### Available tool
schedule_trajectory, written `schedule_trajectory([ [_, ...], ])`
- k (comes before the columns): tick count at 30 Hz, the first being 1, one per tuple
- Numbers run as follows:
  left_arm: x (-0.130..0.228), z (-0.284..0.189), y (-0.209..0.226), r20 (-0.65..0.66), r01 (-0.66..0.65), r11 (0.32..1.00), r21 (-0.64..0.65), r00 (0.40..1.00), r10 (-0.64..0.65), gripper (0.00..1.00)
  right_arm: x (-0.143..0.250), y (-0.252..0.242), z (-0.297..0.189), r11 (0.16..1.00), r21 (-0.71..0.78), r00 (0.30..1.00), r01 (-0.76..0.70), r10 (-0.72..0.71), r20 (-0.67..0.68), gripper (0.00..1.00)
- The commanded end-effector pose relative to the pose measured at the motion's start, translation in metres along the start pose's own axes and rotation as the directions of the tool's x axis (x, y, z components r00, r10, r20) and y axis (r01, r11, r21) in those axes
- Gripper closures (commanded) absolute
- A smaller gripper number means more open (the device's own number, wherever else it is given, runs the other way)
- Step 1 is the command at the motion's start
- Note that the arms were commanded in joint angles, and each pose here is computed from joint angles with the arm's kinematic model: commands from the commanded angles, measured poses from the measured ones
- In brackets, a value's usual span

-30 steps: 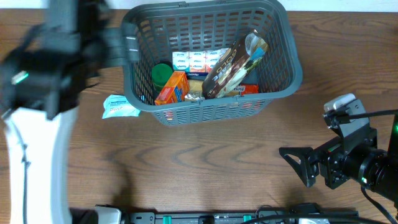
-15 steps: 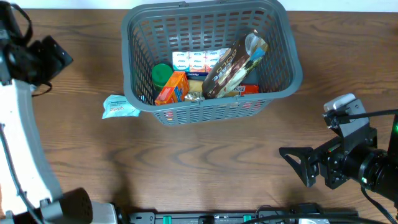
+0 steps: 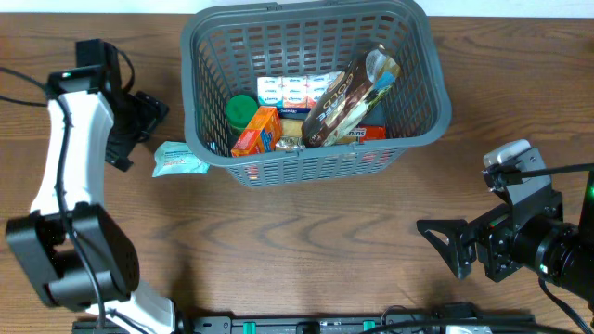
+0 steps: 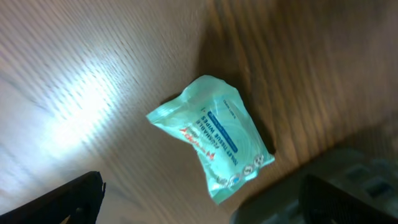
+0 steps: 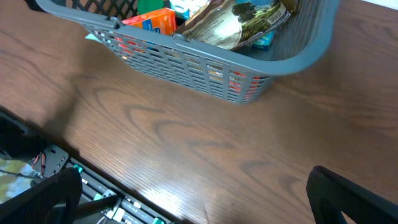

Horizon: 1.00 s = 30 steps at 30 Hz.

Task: Pack container
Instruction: 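Lower the left gripper onto the mint-green wipes pack and grasp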

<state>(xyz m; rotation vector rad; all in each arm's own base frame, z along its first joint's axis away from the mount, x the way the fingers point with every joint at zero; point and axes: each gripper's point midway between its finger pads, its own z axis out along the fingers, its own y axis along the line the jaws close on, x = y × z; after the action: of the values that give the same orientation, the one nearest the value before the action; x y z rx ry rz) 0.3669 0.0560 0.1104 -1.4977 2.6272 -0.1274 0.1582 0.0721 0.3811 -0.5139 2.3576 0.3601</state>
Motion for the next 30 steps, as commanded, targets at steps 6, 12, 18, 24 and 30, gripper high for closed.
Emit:
schedule_trajectory([
  [6, 0.018, 0.051, -0.017, -0.085, 0.051, 0.997, -0.051, 0.995, -0.055, 0.01, 0.0, 0.002, 0.0, 1.0, -0.009, 1.0, -0.006, 0.006, 0.0, 0.01],
  [12, 0.033, 0.079, -0.026, -0.15, 0.042, 0.997, -0.062, 0.987, -0.05, 0.01, 0.0, 0.002, 0.0, 1.0, -0.009, 1.0, -0.005, 0.005, 0.0, 0.01],
  [18, 0.039, 0.089, -0.023, -0.169, 0.044, 0.995, -0.092, 0.984, -0.059, 0.02, 0.0, 0.002, 0.0, 1.0, -0.009, 1.0, -0.006, 0.006, 0.0, 0.01],
  [24, 0.044, 0.1, -0.015, -0.187, 0.06, 0.99, -0.129, 0.979, -0.084, 0.06, 0.0, 0.002, 0.0, 1.0, -0.009, 1.0, -0.006, 0.006, 0.0, 0.01],
  [30, 0.045, 0.102, -0.014, -0.186, 0.06, 0.99, -0.129, 0.979, -0.083, 0.16, 0.0, 0.002, 0.0, 1.0, -0.009, 1.0, -0.006, 0.006, 0.0, 0.01],
])
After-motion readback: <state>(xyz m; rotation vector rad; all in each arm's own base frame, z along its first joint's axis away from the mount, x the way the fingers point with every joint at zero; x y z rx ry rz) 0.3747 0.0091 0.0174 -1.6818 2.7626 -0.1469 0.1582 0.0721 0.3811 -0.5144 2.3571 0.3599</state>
